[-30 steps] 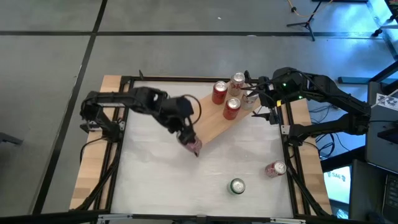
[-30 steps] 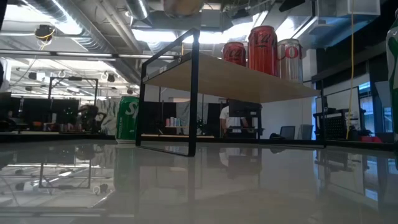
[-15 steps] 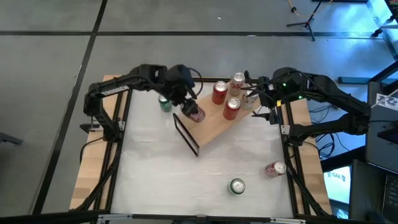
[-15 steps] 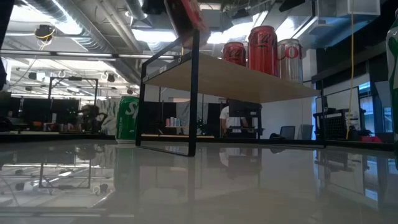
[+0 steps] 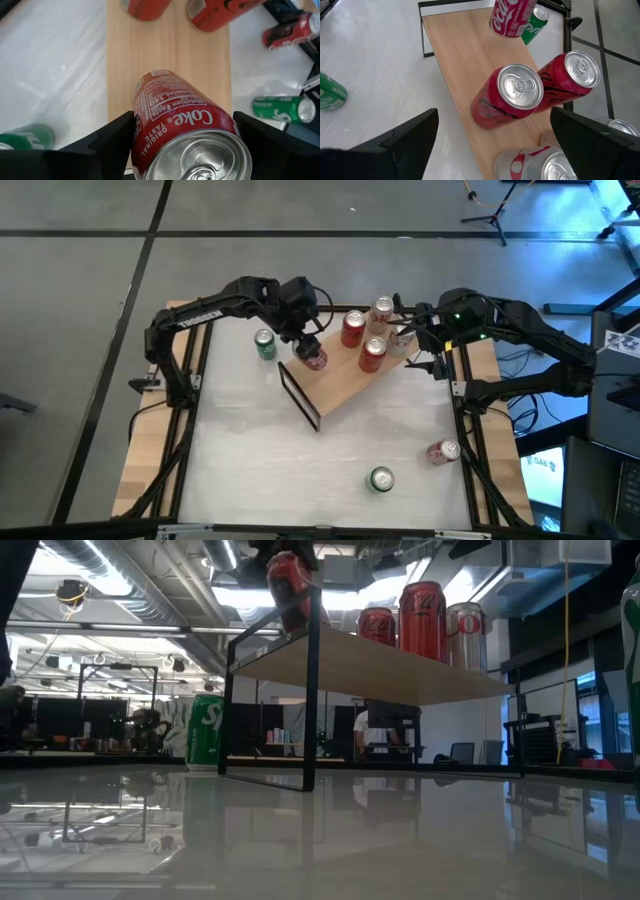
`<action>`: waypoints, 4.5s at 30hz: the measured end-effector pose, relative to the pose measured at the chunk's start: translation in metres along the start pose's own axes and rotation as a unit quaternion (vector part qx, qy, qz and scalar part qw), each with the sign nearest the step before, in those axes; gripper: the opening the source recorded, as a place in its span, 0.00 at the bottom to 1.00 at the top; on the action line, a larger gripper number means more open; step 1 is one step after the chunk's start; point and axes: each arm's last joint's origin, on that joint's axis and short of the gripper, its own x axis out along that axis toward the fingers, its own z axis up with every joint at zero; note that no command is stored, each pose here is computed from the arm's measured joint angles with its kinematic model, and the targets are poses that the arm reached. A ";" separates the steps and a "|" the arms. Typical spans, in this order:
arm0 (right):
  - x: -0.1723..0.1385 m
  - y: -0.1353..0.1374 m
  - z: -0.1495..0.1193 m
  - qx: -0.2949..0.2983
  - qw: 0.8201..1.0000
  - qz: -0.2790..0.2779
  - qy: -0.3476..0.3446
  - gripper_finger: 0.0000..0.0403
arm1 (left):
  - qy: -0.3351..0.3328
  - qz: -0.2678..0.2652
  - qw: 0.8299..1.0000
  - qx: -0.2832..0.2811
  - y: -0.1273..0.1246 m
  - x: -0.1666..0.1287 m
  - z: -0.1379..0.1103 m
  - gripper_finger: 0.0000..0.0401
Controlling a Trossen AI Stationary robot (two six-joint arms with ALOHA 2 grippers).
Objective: Place canned beverage on shelf
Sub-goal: Put the left red and white soda can on the shelf
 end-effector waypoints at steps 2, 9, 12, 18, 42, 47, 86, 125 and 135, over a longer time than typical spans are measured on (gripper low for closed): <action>0.000 0.000 0.000 0.000 1.000 0.000 0.000 0.94 | 0.012 -0.002 1.000 -0.001 0.000 0.004 0.000 0.72; 0.000 0.000 0.000 0.000 1.000 0.000 0.000 0.94 | 0.066 0.017 0.998 -0.009 0.003 0.012 -0.007 0.72; 0.000 0.000 0.000 0.000 1.000 0.000 0.000 0.94 | 0.074 0.021 0.997 -0.010 0.004 0.012 -0.009 0.72; 0.000 0.000 0.000 0.000 1.000 0.000 0.000 0.94 | 0.070 0.027 0.997 -0.004 0.001 0.013 -0.010 0.72; 0.000 0.000 0.000 0.000 1.000 0.000 0.000 0.94 | 0.052 0.041 0.998 0.022 -0.014 0.016 -0.015 0.78; 0.000 0.000 0.000 0.000 1.000 0.000 0.001 0.94 | 0.044 0.037 0.998 0.023 -0.015 0.016 -0.014 0.78; 0.000 0.000 0.000 0.000 1.000 0.000 0.001 0.94 | 0.042 0.036 0.998 0.022 -0.015 0.016 -0.013 0.78; 0.000 0.000 0.000 0.000 1.000 0.001 0.001 0.94 | 0.019 0.052 0.998 0.036 -0.014 0.007 -0.014 0.88; 0.000 0.000 0.000 0.000 1.000 0.001 0.001 0.94 | -0.031 0.064 0.995 0.074 -0.027 -0.011 -0.022 0.88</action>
